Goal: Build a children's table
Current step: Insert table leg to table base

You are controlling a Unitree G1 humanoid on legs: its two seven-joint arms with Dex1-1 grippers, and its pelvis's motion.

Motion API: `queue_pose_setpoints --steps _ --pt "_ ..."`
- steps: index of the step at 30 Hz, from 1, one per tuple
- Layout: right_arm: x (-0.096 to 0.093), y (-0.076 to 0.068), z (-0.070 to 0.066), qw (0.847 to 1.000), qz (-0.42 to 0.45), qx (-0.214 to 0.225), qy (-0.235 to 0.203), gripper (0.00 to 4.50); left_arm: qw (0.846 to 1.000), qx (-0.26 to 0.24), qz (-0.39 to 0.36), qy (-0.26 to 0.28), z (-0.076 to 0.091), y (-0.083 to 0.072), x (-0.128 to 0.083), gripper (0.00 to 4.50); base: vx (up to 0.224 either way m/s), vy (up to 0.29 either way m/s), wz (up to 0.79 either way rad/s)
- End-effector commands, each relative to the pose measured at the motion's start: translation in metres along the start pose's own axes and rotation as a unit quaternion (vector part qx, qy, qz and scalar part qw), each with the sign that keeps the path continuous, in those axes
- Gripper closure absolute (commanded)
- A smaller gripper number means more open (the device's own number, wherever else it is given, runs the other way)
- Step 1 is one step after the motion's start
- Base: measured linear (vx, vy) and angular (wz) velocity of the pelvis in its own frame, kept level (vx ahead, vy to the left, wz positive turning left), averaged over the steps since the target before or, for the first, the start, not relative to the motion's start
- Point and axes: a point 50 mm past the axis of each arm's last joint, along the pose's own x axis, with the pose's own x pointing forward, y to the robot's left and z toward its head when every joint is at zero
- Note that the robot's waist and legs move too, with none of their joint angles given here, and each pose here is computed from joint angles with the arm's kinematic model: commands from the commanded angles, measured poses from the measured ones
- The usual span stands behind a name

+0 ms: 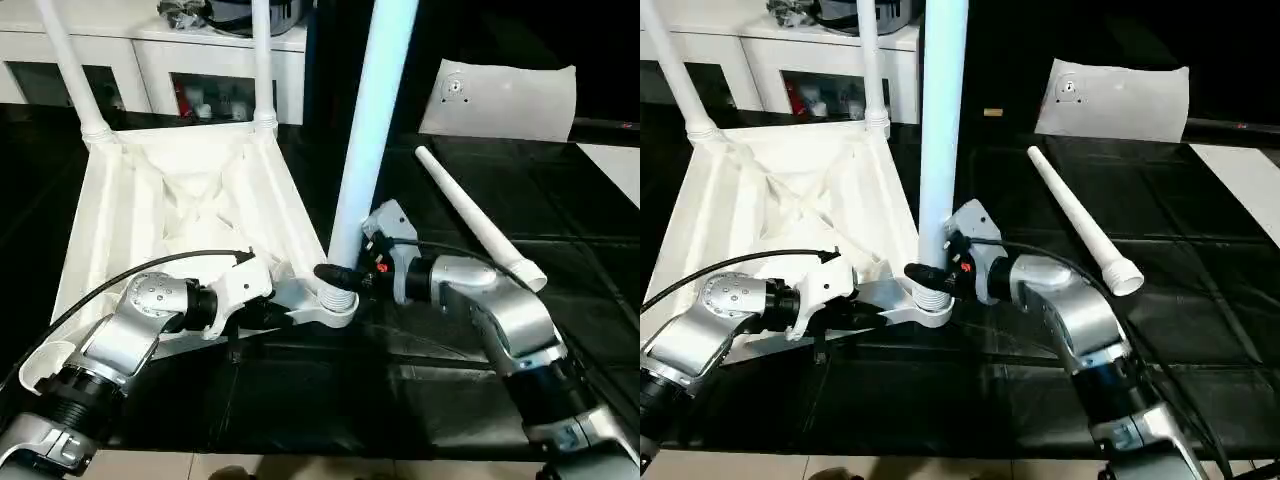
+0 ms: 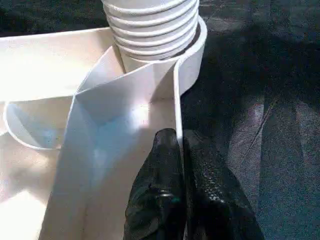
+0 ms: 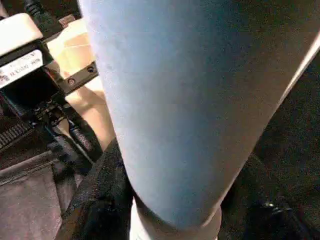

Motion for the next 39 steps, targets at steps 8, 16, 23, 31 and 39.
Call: queue_pose_setpoints --steps 8,16,23,31,39 --pt "-0.004 -0.002 -0.020 0.998 0.006 0.029 0.050 2.59 1.000 0.004 -0.027 -0.008 -0.001 -0.007 0.008 4.50 0.000 0.000 0.00" --pt "0.000 -0.007 -0.019 0.998 -0.001 0.041 0.042 2.59 1.000 0.007 -0.027 -0.008 -0.001 -0.007 0.008 4.50 0.000 0.000 0.00" --pt "0.002 -0.015 -0.029 0.995 -0.013 0.098 0.027 2.59 1.000 0.008 -0.028 -0.009 0.000 -0.007 0.008 4.50 0.000 0.000 0.00" --pt "-0.008 -0.011 -0.061 0.987 -0.034 0.154 -0.022 2.60 1.000 -0.008 -0.002 -0.025 0.000 -0.002 0.006 4.50 0.000 0.000 0.00" --pt "-0.017 -0.002 -0.068 0.986 -0.050 0.138 -0.073 2.61 1.000 -0.007 0.006 -0.017 -0.001 0.001 0.006 4.50 0.000 0.000 0.00"
